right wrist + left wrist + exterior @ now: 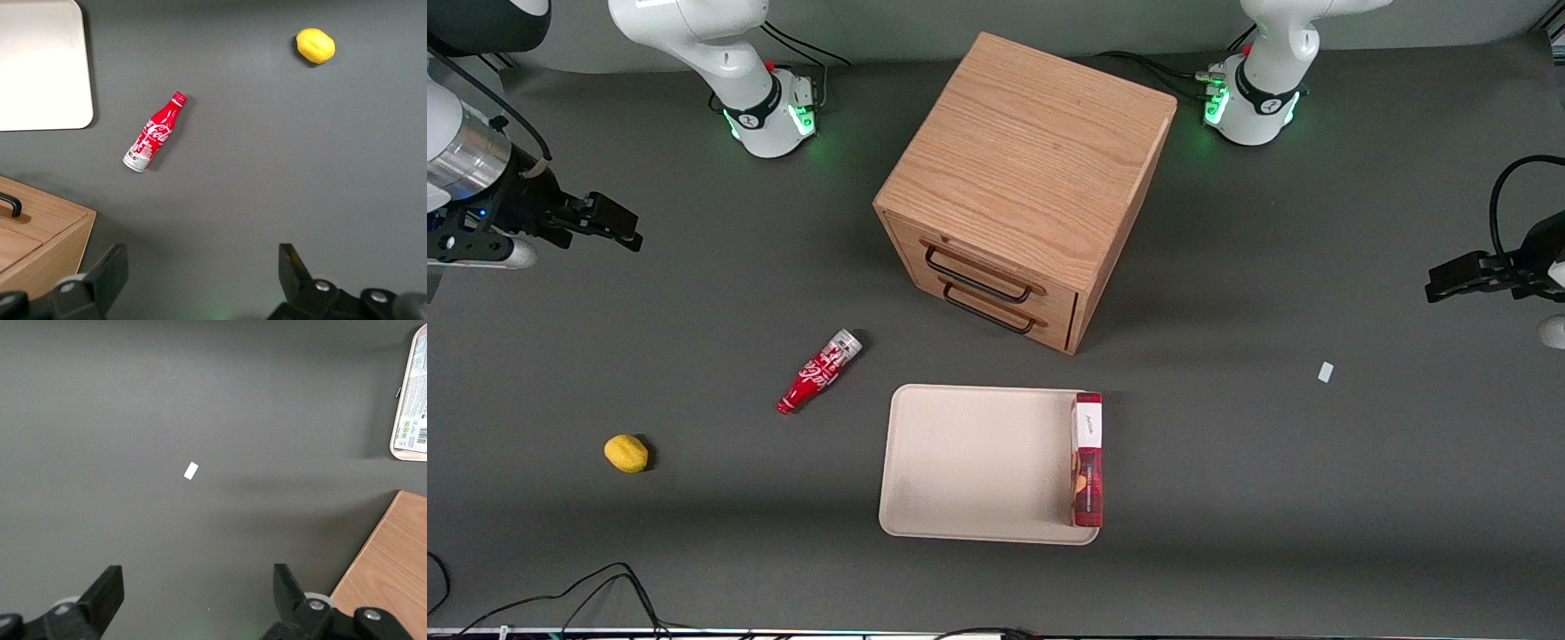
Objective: Place coke bottle on tray
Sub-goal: 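Move the open right gripper down toward the red Coca-Cola bottle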
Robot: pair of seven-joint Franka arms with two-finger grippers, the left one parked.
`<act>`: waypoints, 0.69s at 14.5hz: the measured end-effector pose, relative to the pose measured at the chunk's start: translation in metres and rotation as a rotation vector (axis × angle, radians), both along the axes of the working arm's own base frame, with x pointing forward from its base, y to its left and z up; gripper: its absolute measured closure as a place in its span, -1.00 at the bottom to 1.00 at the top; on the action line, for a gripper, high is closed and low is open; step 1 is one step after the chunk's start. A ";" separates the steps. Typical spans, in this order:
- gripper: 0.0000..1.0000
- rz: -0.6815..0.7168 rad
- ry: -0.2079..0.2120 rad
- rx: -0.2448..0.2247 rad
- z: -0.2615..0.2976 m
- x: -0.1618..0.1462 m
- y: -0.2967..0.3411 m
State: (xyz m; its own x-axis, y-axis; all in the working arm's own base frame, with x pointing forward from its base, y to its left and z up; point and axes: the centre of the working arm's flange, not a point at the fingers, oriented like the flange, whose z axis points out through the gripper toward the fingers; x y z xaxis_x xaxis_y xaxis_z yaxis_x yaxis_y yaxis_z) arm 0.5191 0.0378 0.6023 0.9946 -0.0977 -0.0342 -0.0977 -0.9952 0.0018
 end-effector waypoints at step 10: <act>-1.00 -0.201 0.034 -0.001 -0.050 0.029 0.055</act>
